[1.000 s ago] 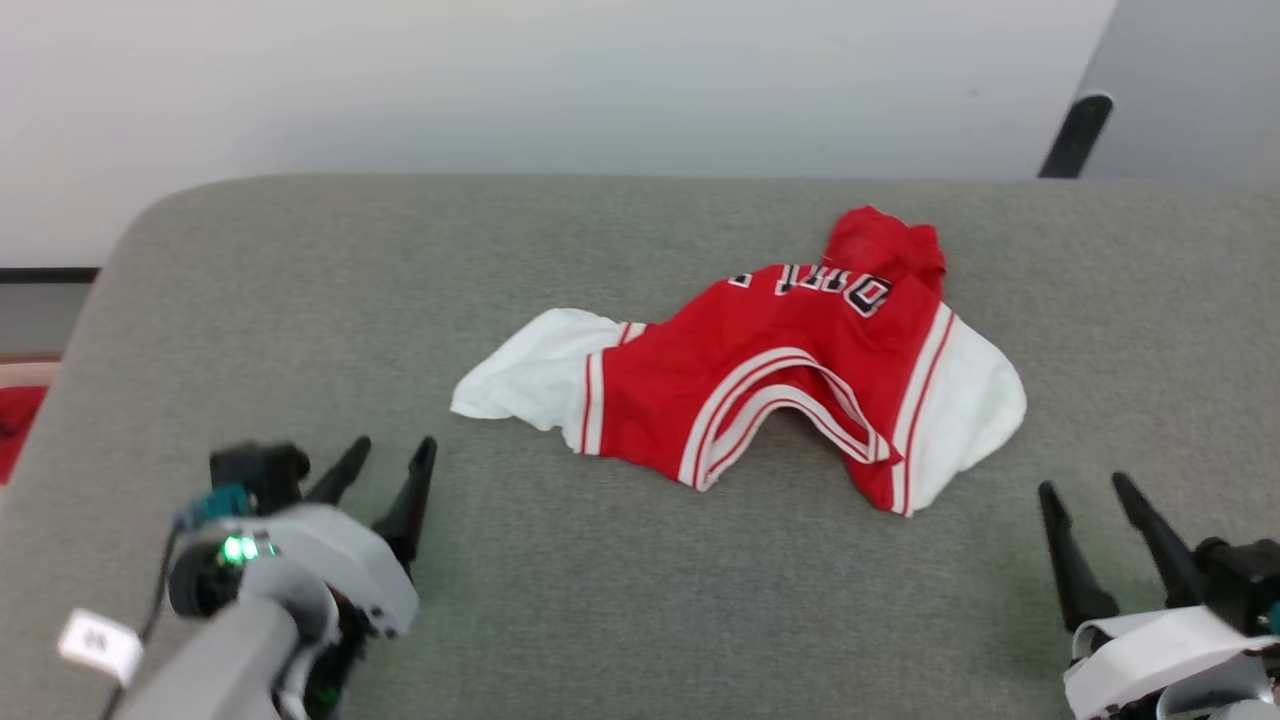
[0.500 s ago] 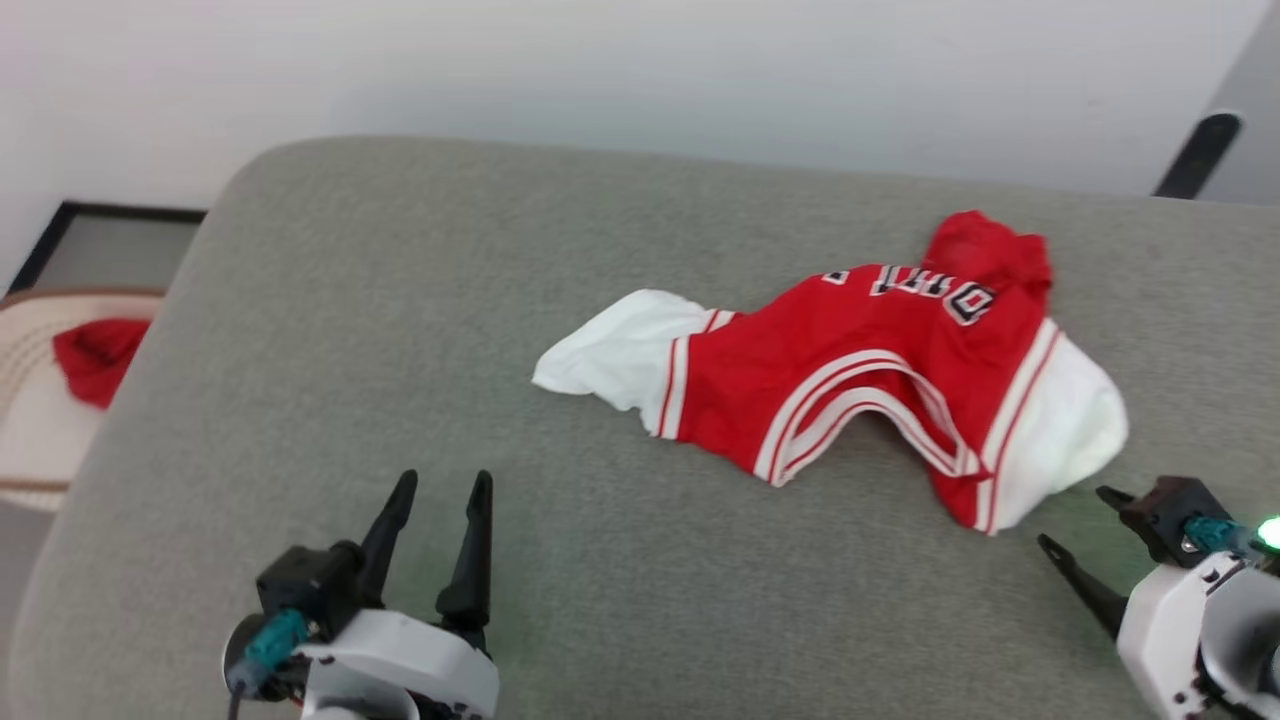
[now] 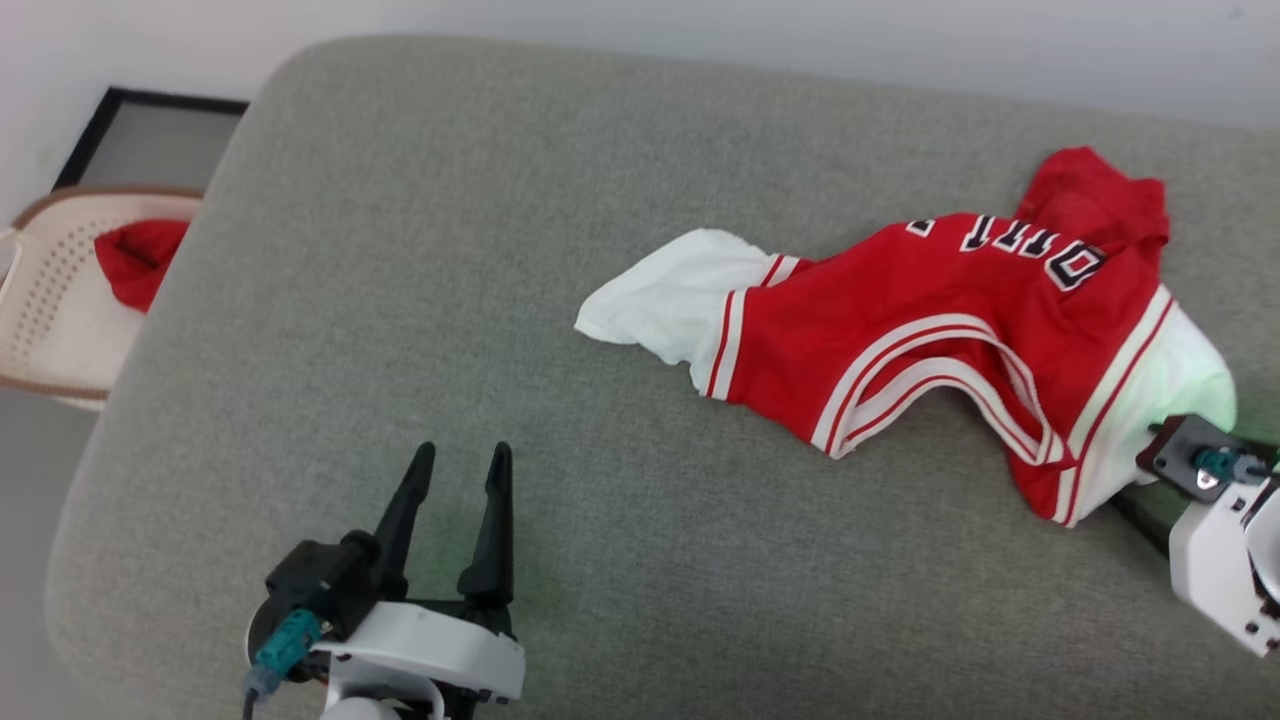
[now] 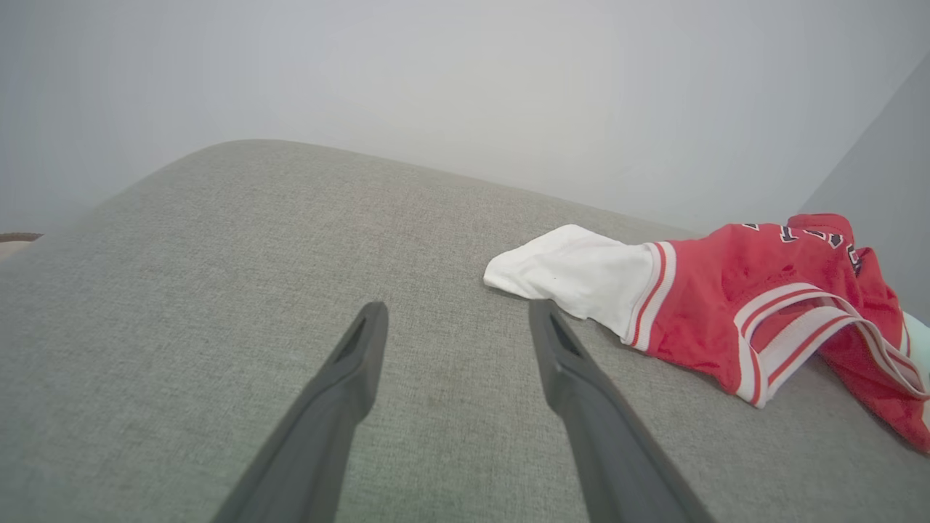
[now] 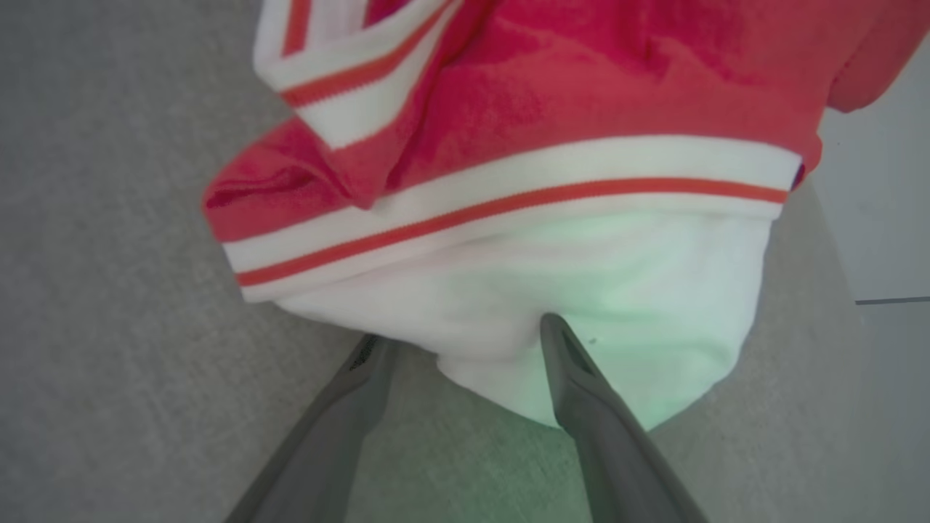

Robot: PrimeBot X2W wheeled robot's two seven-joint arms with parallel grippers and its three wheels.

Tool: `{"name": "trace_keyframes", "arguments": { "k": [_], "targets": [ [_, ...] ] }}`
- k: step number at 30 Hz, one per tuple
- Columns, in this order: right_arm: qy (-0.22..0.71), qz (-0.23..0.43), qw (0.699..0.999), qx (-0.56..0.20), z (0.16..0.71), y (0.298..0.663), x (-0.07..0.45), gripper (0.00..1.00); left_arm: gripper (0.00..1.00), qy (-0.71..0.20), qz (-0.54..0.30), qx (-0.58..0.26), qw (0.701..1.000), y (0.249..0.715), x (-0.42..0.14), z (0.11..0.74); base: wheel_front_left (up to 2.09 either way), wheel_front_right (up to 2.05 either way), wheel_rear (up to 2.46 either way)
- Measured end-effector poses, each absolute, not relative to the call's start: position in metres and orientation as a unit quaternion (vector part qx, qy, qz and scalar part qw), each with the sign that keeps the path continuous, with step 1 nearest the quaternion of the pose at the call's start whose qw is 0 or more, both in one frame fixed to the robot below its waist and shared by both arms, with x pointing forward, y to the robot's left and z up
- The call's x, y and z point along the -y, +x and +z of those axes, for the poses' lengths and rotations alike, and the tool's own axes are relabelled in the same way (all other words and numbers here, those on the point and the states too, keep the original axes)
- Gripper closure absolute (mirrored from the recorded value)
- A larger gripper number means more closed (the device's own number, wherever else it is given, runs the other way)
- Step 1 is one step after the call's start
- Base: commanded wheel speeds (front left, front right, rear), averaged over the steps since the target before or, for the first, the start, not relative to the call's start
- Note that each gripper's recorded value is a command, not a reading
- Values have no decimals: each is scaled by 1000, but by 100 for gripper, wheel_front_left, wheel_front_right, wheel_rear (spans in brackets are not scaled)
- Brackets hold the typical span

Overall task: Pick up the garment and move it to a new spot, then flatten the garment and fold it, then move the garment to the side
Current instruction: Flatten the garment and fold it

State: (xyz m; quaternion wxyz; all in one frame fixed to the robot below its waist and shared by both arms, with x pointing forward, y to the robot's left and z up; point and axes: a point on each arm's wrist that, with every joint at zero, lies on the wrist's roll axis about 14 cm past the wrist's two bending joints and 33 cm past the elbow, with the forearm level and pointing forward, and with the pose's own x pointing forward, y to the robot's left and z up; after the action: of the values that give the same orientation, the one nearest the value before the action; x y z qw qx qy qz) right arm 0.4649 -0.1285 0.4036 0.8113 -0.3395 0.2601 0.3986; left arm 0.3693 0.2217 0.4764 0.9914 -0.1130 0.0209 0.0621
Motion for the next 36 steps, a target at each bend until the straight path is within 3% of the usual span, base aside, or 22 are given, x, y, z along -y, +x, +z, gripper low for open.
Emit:
{"name": "trace_keyframes", "arguments": {
  "k": [6, 8, 9, 14, 22, 26, 29, 36],
  "targets": [
    [-340, 416, 800, -266, 389, 479, 121, 0, 0, -116, 70, -28, 990, 374, -223, 467, 0, 0, 0],
    [-337, 427, 795, -270, 382, 480, 118, 76, 0, -116, 73, -33, 990, 375, -225, 462, 0, 0, 0],
    [-338, 430, 792, -270, 380, 481, 117, 100, 0, -112, 72, -33, 991, 375, -226, 461, 0, 0, 0],
    [-331, 434, 794, -270, 380, 481, 114, 100, 0, -68, 27, -27, 997, 385, -222, 467, 0, 0, 0],
    [-316, 430, 804, -262, 387, 480, 115, 100, 0, 106, -124, -34, 986, 433, -207, 499, 0, 0, 0],
    [-310, 430, 806, -263, 386, 480, 114, 100, 0, 179, -216, -86, 956, 450, -175, 490, 0, 0, 0],
    [-307, 432, 807, -262, 383, 482, 114, 100, 0, 242, -286, -138, 917, 452, -159, 471, 0, 0, 0],
    [-297, 436, 808, -261, 377, 489, 113, 100, 0, 291, -359, -209, 862, 471, -141, 448, 0, 0, 0]
  ]
}}
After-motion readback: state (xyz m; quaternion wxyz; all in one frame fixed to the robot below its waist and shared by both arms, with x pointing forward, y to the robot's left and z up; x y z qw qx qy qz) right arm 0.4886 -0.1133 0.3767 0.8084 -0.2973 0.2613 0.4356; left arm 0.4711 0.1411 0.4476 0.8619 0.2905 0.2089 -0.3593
